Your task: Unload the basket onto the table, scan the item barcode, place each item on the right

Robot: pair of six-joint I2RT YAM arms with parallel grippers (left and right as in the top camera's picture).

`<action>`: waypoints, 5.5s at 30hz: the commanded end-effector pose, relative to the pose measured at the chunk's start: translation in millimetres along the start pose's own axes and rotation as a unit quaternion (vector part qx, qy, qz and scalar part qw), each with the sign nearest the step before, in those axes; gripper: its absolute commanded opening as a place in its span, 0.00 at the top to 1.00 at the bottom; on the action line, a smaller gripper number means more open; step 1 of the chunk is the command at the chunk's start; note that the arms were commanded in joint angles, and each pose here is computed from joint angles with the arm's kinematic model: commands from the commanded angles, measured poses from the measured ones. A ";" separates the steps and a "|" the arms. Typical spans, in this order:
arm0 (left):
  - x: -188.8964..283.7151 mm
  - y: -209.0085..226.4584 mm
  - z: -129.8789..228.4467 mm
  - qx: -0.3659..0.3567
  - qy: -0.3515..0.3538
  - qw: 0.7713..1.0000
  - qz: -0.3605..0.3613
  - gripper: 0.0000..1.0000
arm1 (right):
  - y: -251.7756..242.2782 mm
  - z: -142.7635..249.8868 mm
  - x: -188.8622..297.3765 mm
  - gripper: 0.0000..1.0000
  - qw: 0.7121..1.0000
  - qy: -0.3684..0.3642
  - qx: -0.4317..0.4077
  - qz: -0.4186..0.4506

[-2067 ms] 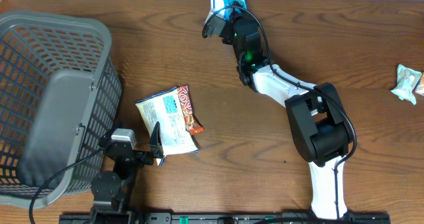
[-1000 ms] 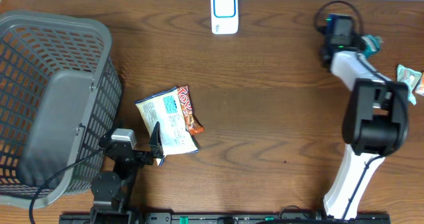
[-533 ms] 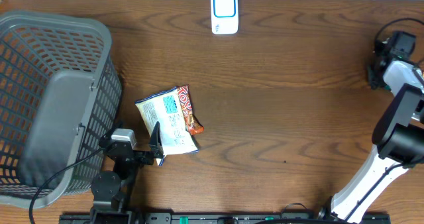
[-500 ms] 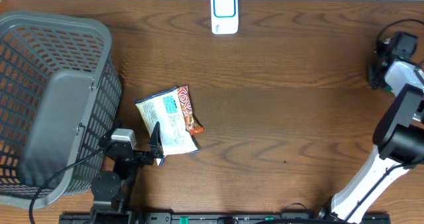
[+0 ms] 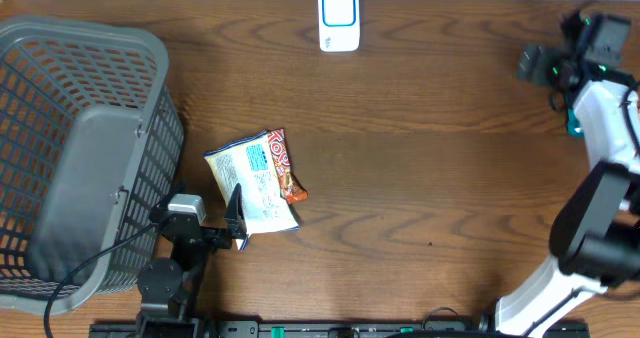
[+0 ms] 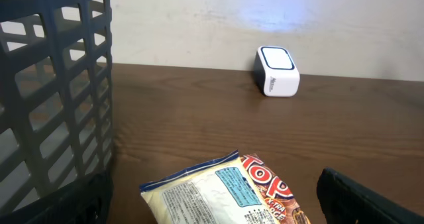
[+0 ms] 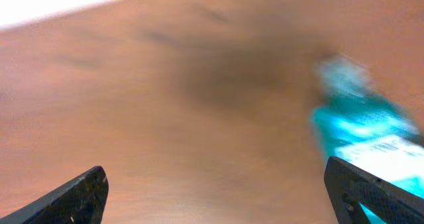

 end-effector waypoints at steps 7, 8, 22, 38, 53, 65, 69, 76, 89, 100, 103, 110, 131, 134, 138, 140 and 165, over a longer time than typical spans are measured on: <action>-1.7 5.2 11.2 0.005 0.017 1.000 -0.008 0.02 | 223.8 -13.6 38.5 0.01 0.930 0.026 -0.025 -0.365; -1.7 5.2 11.2 0.005 0.017 1.000 -0.008 0.02 | 252.5 -7.2 43.9 0.01 0.922 0.035 -0.003 -0.385; -1.7 5.2 11.2 0.005 0.017 1.000 -0.008 0.02 | 420.6 123.6 30.9 0.23 0.903 0.170 0.170 -0.357; -1.7 5.2 11.2 0.005 0.017 1.000 -0.008 0.02 | 411.9 182.9 -8.1 0.94 0.918 0.238 0.232 -0.214; -1.7 5.2 11.2 0.005 0.017 1.000 -0.008 0.02 | 347.8 107.5 41.8 0.49 0.950 0.182 0.223 -0.124; -1.7 5.2 11.2 0.005 0.017 1.000 -0.008 0.02 | 379.2 138.6 38.2 0.43 0.929 0.192 0.290 -0.129; -1.7 5.2 11.2 0.005 0.017 1.000 -0.008 0.02 | 377.7 147.1 26.8 0.43 0.928 0.188 0.312 -0.077; -1.7 5.2 11.2 0.005 0.017 1.000 -0.008 0.02 | 382.4 163.8 14.0 0.46 0.921 0.205 0.324 -0.071; -1.7 5.2 11.2 0.005 0.017 1.000 -0.008 0.02 | 390.5 158.7 22.5 0.23 0.906 0.157 0.392 -0.010; -1.7 5.2 11.2 0.005 0.017 1.000 -0.008 0.02 | 404.2 171.5 24.5 0.30 0.901 0.149 0.408 -0.021; -1.7 5.2 11.2 0.005 0.017 1.000 -0.008 0.02 | 402.8 177.3 15.5 0.32 0.899 0.159 0.408 -0.021; -1.7 5.2 11.2 0.005 0.017 1.000 -0.008 0.02 | 403.6 210.7 -2.9 0.44 0.860 0.231 0.444 -0.099; -1.7 5.2 11.2 0.005 0.017 1.000 -0.008 0.02 | 312.4 224.9 -27.4 0.99 0.815 0.457 0.261 -0.243; -1.7 5.2 11.2 0.005 0.017 1.000 -0.008 0.02 | 310.1 216.3 -20.7 0.99 0.782 0.450 0.222 -0.369; -1.7 5.2 11.2 0.005 0.017 1.000 -0.008 0.02 | 301.0 195.6 -9.7 0.99 0.737 0.399 0.142 -0.527; -1.7 5.2 11.2 0.005 0.017 1.000 -0.008 0.02 | 291.0 186.8 -7.6 0.99 0.725 0.370 0.116 -0.569; -1.7 5.2 11.2 0.005 0.017 1.000 -0.008 0.02 | 271.3 163.4 56.1 0.99 0.607 0.115 0.159 -0.770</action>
Point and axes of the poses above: each gripper's point midway between its finger pads, its own x axis back along the fingers, its own y axis along the line the jaws close on, z = x × y, the point moved 8 cm from there along x, back along the fingers, and after that the axes turned 14 degrees about x, right-handed, at the moved point
